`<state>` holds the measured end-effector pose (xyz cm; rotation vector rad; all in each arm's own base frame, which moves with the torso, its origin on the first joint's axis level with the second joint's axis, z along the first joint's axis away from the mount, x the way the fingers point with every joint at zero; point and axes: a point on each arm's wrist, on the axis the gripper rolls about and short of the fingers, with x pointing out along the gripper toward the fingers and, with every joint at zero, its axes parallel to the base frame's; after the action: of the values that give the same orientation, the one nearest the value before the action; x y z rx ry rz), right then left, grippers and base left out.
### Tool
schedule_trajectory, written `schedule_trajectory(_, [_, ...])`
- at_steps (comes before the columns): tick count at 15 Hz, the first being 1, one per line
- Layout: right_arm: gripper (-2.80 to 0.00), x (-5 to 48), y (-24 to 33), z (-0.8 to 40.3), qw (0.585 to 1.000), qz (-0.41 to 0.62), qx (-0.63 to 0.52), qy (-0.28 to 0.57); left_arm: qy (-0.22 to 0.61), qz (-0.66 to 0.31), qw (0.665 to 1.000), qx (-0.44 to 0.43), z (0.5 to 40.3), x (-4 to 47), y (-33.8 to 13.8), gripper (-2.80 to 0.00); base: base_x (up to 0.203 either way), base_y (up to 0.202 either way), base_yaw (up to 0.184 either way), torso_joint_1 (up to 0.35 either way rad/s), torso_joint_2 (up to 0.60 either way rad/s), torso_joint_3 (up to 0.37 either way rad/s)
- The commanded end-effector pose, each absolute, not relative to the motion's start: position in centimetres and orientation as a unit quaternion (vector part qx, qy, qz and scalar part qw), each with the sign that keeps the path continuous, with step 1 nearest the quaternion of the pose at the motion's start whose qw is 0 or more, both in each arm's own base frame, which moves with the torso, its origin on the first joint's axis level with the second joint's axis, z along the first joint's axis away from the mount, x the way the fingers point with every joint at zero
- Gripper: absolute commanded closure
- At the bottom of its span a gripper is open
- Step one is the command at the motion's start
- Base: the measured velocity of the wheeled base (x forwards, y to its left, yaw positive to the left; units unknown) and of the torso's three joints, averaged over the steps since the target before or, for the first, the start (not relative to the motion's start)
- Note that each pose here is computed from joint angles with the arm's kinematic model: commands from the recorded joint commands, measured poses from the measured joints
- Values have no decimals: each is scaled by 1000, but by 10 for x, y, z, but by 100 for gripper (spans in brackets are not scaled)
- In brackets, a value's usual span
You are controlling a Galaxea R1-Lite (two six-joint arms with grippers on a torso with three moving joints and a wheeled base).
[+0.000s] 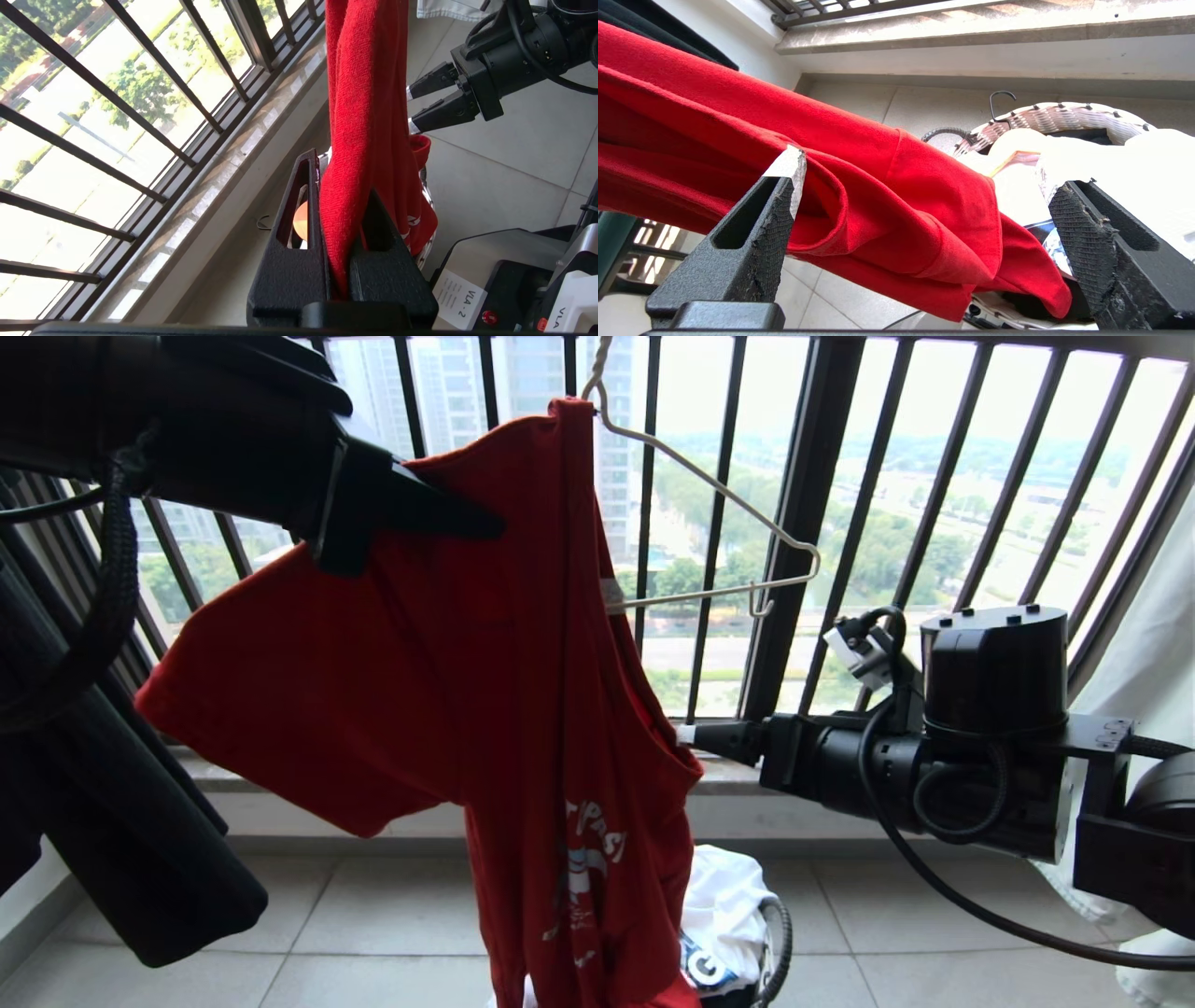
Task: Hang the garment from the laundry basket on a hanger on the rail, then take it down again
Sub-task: Hang the clothes on the clothes rack
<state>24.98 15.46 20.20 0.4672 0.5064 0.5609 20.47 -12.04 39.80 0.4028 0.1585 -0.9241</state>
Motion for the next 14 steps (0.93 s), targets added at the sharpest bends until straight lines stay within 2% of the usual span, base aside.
schedule_trajectory(1, [-280, 256, 158, 191, 900, 267, 222, 263, 76, -443, 872, 193, 398, 204, -120, 0, 0, 0, 0, 0, 0, 0])
schedule_trajectory(8, [-280, 239, 162, 203, 895, 294, 222, 250, 82, -444, 871, 193, 396, 207, -122, 0, 0, 0, 0, 0, 0, 0])
schedule_trajectory(14, [-280, 232, 183, 183, 882, 312, 204, 289, 78, -444, 872, 193, 397, 205, -121, 0, 0, 0, 0, 0, 0, 0])
